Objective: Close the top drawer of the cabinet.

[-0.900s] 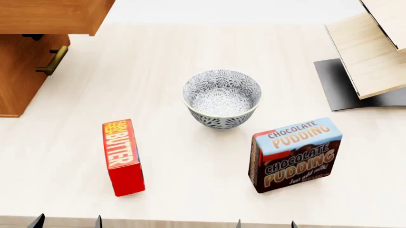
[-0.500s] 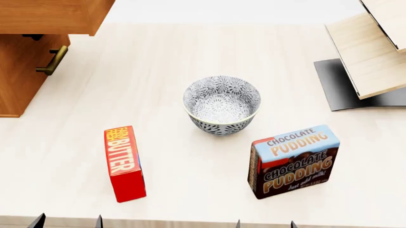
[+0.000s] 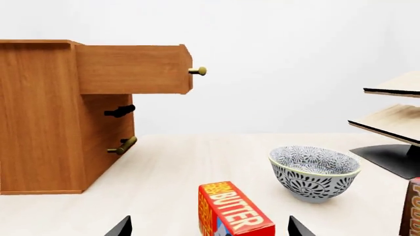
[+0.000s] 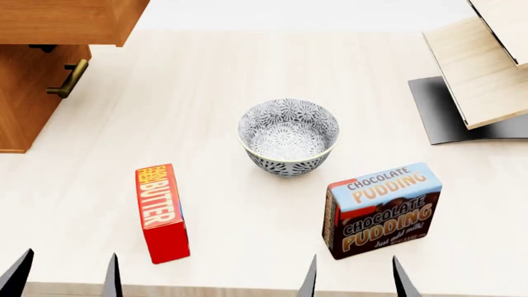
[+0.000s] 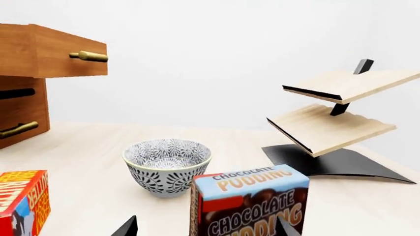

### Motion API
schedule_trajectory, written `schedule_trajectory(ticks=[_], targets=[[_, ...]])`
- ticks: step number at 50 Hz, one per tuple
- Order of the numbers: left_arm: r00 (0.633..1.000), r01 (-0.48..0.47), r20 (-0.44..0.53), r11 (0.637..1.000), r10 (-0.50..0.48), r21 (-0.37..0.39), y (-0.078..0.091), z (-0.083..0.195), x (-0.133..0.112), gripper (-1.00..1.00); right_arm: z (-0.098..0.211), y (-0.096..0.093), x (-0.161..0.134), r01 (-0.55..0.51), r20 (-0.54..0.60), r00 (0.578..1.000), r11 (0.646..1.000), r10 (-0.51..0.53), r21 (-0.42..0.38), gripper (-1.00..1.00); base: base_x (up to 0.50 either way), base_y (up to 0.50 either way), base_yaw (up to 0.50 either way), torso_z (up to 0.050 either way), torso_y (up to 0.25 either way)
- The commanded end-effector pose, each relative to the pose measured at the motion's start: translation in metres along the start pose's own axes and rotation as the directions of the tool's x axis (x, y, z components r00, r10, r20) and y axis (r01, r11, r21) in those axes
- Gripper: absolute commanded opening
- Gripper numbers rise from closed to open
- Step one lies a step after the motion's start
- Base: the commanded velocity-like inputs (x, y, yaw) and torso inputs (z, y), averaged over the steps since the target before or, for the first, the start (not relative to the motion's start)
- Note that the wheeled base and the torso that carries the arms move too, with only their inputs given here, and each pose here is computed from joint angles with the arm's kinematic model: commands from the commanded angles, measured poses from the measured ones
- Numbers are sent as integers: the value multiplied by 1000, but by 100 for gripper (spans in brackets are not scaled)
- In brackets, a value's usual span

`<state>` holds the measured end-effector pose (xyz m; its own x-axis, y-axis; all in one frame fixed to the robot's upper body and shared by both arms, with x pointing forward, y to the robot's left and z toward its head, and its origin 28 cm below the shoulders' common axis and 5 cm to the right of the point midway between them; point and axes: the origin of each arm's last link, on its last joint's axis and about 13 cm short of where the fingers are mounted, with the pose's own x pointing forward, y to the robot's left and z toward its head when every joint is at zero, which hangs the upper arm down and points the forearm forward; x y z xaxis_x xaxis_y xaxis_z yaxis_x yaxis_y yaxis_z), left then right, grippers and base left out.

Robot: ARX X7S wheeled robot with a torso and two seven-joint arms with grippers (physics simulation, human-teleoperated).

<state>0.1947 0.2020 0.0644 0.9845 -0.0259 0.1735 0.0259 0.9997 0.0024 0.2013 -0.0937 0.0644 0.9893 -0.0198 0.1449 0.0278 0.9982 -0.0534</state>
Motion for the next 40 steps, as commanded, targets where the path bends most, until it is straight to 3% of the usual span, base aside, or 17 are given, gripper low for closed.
schedule_trajectory(ticks=[1, 9, 24, 29, 34, 40], targets=[[992, 39, 122, 999, -40, 10, -5, 47, -9, 100, 51, 4, -5, -20, 140, 990, 1000, 21, -3, 100, 0, 0, 0, 0, 0], [973, 66, 221, 998, -67, 12, -10, 83, -17, 100, 78, 4, -10, -33, 211, 977, 999, 32, -1, 100, 0, 0, 0, 0, 0], [975, 57, 212, 998, -62, 28, -9, 79, -15, 100, 75, 3, -9, -20, 209, 978, 1000, 17, 10, 100, 0, 0, 0, 0, 0], [975, 56, 216, 998, -61, 27, -9, 81, -15, 100, 72, 6, -7, -33, 182, 982, 998, 40, -44, 100, 0, 0, 0, 0, 0], [974, 55, 217, 998, -60, 27, -9, 81, -16, 100, 73, 6, -8, -52, 167, 984, 998, 58, -37, 100, 0, 0, 0, 0, 0], [974, 55, 218, 998, -60, 28, -9, 82, -17, 100, 76, 5, -10, -55, 181, 982, 998, 58, -19, 100, 487, 72, 0, 0, 0]])
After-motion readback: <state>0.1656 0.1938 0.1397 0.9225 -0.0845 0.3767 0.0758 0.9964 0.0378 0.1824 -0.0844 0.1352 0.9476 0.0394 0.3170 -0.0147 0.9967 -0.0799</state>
